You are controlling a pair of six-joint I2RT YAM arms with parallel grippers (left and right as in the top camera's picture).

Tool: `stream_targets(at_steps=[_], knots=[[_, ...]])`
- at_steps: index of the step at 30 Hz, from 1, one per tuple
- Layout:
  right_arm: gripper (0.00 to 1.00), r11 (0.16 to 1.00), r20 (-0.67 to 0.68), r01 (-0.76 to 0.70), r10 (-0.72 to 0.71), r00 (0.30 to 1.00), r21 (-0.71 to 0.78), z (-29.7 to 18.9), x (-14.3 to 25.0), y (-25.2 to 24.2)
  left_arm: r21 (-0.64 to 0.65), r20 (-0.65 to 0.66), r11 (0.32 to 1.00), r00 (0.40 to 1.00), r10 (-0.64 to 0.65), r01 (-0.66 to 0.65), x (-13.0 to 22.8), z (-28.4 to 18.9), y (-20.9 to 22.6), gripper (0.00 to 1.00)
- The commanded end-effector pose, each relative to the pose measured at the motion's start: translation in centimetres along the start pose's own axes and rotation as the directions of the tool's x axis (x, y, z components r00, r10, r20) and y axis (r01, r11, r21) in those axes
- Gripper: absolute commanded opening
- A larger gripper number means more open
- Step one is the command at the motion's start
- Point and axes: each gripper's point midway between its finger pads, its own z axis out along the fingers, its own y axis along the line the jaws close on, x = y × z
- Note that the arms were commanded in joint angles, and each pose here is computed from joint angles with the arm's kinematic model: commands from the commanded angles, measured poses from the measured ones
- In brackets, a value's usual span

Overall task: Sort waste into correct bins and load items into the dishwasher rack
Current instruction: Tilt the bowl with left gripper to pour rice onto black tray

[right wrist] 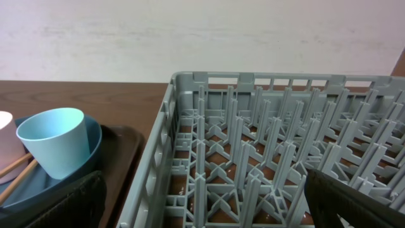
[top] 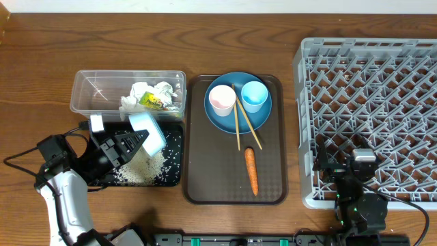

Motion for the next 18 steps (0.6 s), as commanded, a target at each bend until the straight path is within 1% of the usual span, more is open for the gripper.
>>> stream_targets(at_steps=[1,3,6,8,10,11,13,14,17,18], knots=[[0.99,1.0,-0.004,0.007,-0.007,1.0,0.013,0.0,0.12,-0.33,0.031,0.01,0.999,0.999,-0.032,0.031,-0.11,-0.08,-0.4,0.07],[0.99,1.0,-0.004,0.007,-0.007,1.0,0.013,0.0,0.12,-0.33,0.031,0.009,0.999,0.999,-0.043,0.042,-0.11,-0.08,-0.4,0.06],[0.99,1.0,-0.004,0.007,-0.007,1.0,0.014,0.0,0.12,-0.33,0.031,0.008,0.995,0.995,-0.096,0.096,-0.11,-0.08,-0.4,0.06],[0.99,1.0,-0.004,0.007,-0.007,1.0,0.013,0.0,0.12,-0.33,0.031,0.008,0.996,0.996,-0.088,0.088,-0.19,-0.08,-0.38,0.07],[0.99,1.0,-0.004,0.007,-0.007,1.0,0.013,0.0,0.12,-0.33,0.03,0.013,0.999,0.999,-0.043,0.042,-0.58,-0.09,-0.3,0.06],[0.99,1.0,-0.004,0.007,-0.007,1.0,0.013,0.0,0.12,-0.33,0.03,0.013,0.998,0.999,-0.048,0.048,-0.7,-0.09,-0.28,0.07],[0.99,1.0,-0.004,0.007,-0.007,1.0,0.014,0.0,0.12,-0.34,0.031,0.01,0.992,0.992,-0.123,0.123,-0.68,-0.08,-0.3,0.07],[0.99,1.0,-0.004,0.007,-0.007,1.0,0.013,0.0,0.12,-0.33,0.031,0.01,0.99,0.991,-0.136,0.136,-0.65,-0.08,-0.3,0.06],[0.99,1.0,-0.004,0.007,-0.007,1.0,0.014,0.0,0.12,-0.34,0.031,0.014,0.993,0.994,-0.111,0.111,-0.91,-0.12,-0.25,0.07],[0.99,1.0,-0.004,0.007,-0.007,1.0,0.014,0.0,0.12,-0.34,0.031,0.013,0.991,0.991,-0.134,0.133,-0.87,-0.12,-0.25,0.06]])
